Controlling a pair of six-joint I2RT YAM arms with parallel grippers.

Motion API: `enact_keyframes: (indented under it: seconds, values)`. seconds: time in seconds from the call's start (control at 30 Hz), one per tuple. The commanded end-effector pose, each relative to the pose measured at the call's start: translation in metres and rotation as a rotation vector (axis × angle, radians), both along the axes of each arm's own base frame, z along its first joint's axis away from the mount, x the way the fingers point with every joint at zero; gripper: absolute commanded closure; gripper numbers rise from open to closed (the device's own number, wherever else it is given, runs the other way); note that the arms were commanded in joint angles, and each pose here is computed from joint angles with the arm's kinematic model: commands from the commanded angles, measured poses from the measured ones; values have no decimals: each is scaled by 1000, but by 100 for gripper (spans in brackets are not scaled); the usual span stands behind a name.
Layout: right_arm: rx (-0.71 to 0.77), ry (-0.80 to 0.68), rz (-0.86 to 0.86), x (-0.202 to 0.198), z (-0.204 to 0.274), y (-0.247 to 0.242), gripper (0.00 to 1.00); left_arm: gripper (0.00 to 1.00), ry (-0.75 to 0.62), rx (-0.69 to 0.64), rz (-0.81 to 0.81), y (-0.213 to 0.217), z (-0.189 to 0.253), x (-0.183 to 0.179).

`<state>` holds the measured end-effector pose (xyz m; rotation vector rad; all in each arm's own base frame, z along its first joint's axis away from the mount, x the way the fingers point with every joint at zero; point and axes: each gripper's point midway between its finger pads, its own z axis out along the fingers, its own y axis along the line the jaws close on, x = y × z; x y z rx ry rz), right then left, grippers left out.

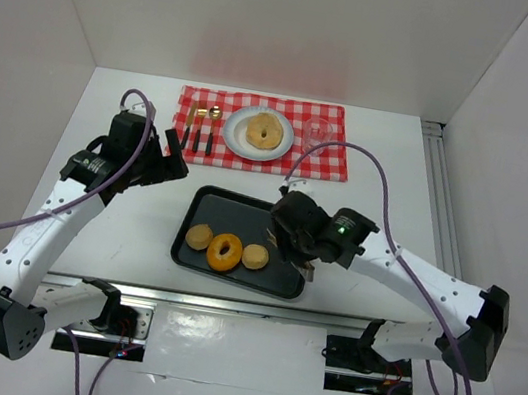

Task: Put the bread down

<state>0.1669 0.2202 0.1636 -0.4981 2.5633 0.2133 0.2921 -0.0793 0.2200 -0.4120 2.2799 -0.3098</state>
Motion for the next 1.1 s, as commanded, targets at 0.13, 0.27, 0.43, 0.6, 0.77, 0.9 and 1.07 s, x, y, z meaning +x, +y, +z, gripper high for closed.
enact_keyframes:
  seconds: [0.13, 0.27, 0.43, 0.6, 0.77, 0.9, 1.07]
  values:
    - [-156, -94, -33, 15, 1, -2, 46, 1, -37, -23, 18, 0, 11, 3]
    - [-244, -129, -31, 20, -3, -3, 46, 1, -37, -23, 18, 0, 11, 3]
    - [-307, -137, -7, 16, -11, 0, 47, 1, -37, -23, 18, 0, 11, 3]
    - [-361, -130, 5, 14, -17, -2, 50, 1, -37, -23, 18, 0, 11, 3]
    - [-417, -119, 26, 12, -24, -5, 55, 1, -39, -17, 25, 2, 11, 4]
    - [-430, -122, 25, 13, -24, -6, 65, 1, -30, -15, 25, 2, 7, 3]
    - [-393, -141, 26, 17, -9, 2, 82, 1, -30, -15, 25, 2, 7, 3]
